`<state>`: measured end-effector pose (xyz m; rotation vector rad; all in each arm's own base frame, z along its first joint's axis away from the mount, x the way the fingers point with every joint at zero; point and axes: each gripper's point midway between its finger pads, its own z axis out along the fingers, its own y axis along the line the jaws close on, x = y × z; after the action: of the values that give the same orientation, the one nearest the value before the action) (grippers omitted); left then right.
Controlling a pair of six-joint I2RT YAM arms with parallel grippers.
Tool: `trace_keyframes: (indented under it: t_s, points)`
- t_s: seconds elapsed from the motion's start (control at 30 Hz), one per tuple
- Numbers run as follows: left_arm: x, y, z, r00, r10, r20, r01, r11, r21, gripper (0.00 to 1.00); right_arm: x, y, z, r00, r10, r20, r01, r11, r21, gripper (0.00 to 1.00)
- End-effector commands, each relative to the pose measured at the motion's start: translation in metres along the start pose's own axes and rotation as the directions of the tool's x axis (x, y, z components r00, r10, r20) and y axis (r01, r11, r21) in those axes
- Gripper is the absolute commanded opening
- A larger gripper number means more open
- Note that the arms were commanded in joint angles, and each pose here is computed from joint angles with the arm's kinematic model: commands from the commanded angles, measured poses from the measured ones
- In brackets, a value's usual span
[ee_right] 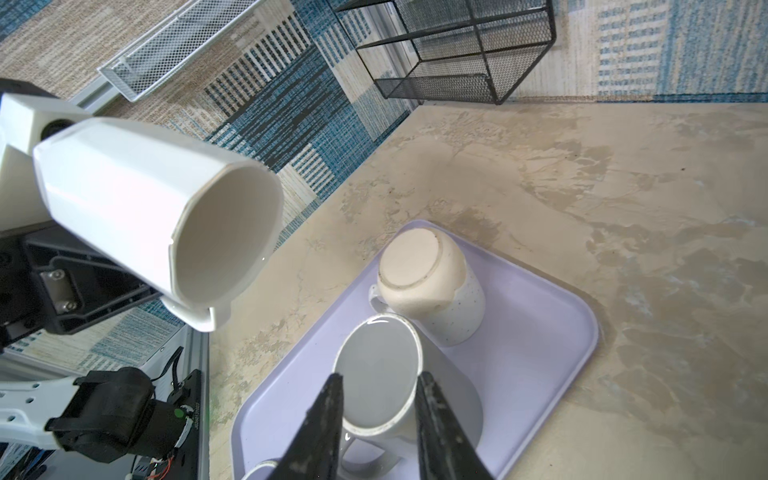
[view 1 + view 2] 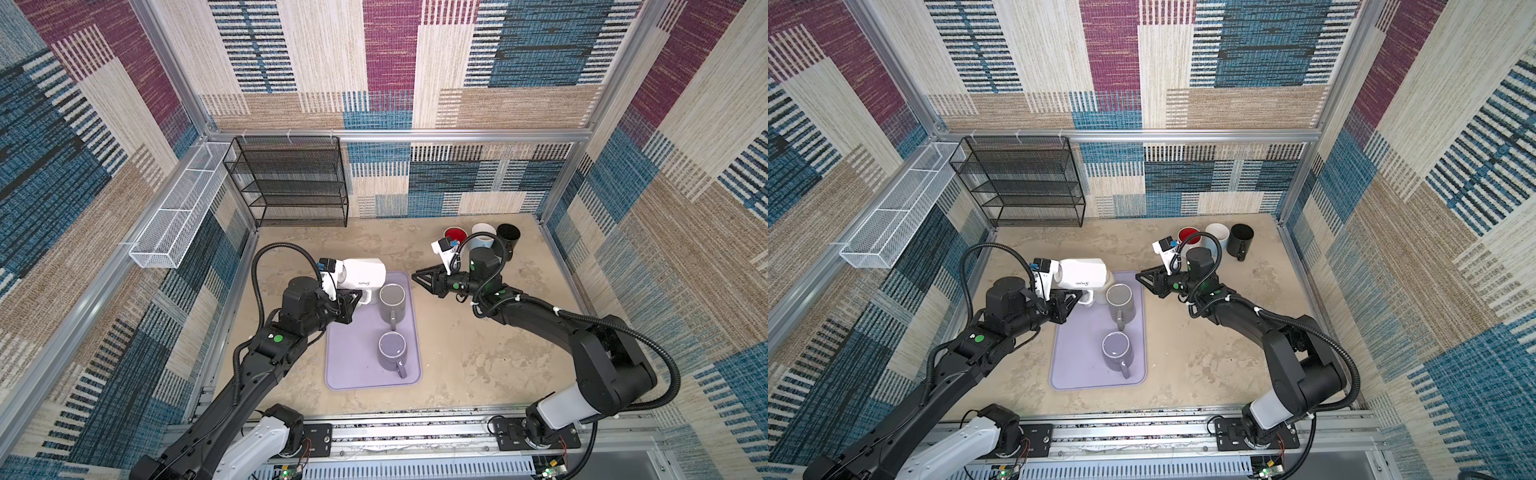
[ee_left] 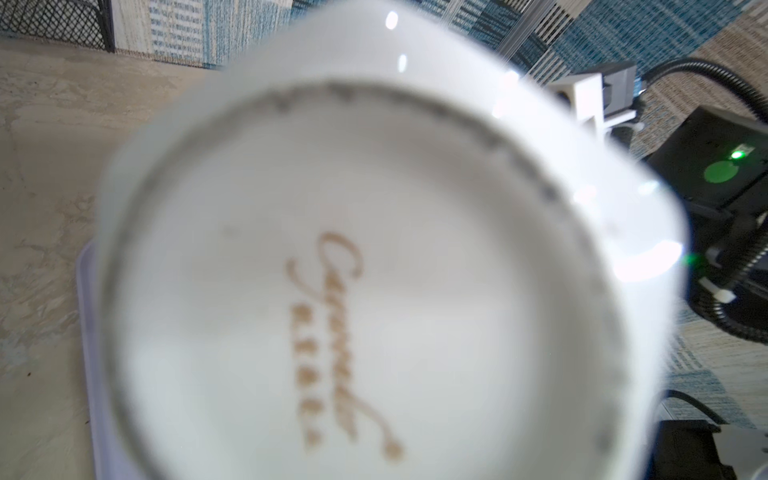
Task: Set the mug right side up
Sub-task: 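Lift the octagonal mug off the tray with the left gripper, tilting it sideways, then move the right gripper to the mug's handle while the left gripper holds it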
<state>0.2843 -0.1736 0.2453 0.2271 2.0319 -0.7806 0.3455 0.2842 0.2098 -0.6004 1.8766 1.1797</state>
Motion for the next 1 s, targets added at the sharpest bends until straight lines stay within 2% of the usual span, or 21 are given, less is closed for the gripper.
trace_keyframes:
  t_s: [0.0,0.2,0.53,0.97]
  points:
    - [-0.037,-0.024,-0.006,0.989,0.031,0.141,-0.045,0.994,0.099,0.00,-0.016,0.024,-0.002,0.997,-0.030,0.067,0.036,0.995,-0.089,0.33]
    - [-0.050,-0.037,-0.011,0.980,0.010,0.200,-0.047,0.983,0.178,0.00,-0.019,0.045,0.000,0.994,-0.040,0.102,0.056,0.987,-0.153,0.34]
    - [-0.076,-0.048,-0.021,0.948,-0.020,0.317,-0.057,0.971,0.233,0.00,-0.034,0.076,-0.002,0.989,-0.050,0.142,0.088,0.958,-0.274,0.38]
    - [-0.087,-0.070,-0.030,0.923,-0.048,0.381,-0.100,0.928,0.360,0.00,-0.053,0.118,-0.003,0.976,-0.086,0.200,0.161,0.905,-0.395,0.44]
